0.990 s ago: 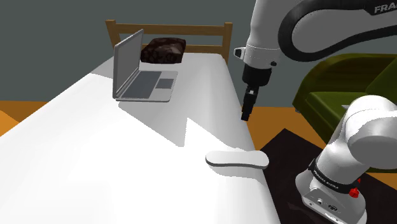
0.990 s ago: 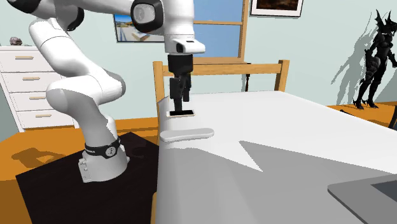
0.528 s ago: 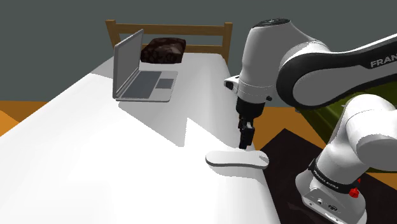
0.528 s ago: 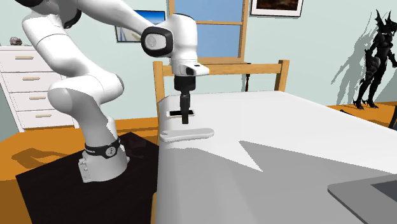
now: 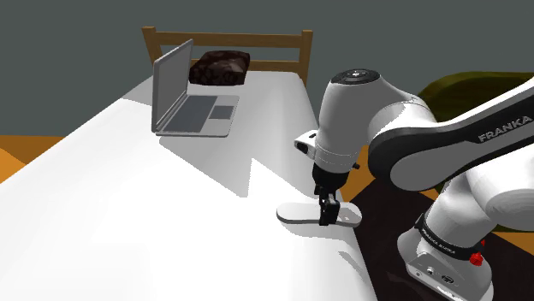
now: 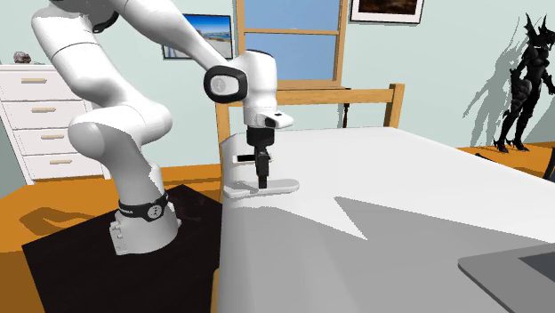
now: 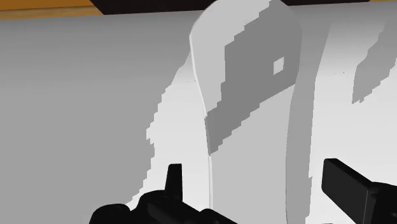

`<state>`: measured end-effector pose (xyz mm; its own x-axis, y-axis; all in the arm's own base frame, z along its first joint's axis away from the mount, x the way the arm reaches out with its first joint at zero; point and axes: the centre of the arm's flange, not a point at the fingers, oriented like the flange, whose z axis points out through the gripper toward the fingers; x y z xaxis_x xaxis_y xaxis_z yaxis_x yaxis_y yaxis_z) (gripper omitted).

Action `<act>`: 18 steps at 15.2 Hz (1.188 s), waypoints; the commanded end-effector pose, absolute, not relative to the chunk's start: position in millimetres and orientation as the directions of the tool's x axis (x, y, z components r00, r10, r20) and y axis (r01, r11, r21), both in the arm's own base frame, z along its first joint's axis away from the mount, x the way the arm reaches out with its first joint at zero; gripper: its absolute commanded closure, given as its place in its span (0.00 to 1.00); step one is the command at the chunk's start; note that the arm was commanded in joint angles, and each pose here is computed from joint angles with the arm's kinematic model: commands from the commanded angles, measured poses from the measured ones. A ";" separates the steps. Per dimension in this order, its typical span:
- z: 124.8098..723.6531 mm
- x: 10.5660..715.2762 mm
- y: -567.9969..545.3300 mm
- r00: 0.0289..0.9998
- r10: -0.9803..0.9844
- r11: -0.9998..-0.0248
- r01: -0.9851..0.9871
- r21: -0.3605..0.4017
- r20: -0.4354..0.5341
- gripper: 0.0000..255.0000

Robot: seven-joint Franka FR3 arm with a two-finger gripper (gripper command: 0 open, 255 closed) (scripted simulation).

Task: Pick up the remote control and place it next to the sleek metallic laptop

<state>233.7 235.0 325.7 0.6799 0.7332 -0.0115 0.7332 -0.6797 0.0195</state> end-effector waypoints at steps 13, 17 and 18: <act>306.8 232.9 235.2 0.679 0.734 -0.679 0.734 0.020 -0.011 1.00; 306.8 232.9 235.1 0.679 0.734 -0.679 0.734 0.020 -0.011 1.00; 306.8 232.9 235.1 0.679 0.734 -0.679 0.734 0.020 -0.011 1.00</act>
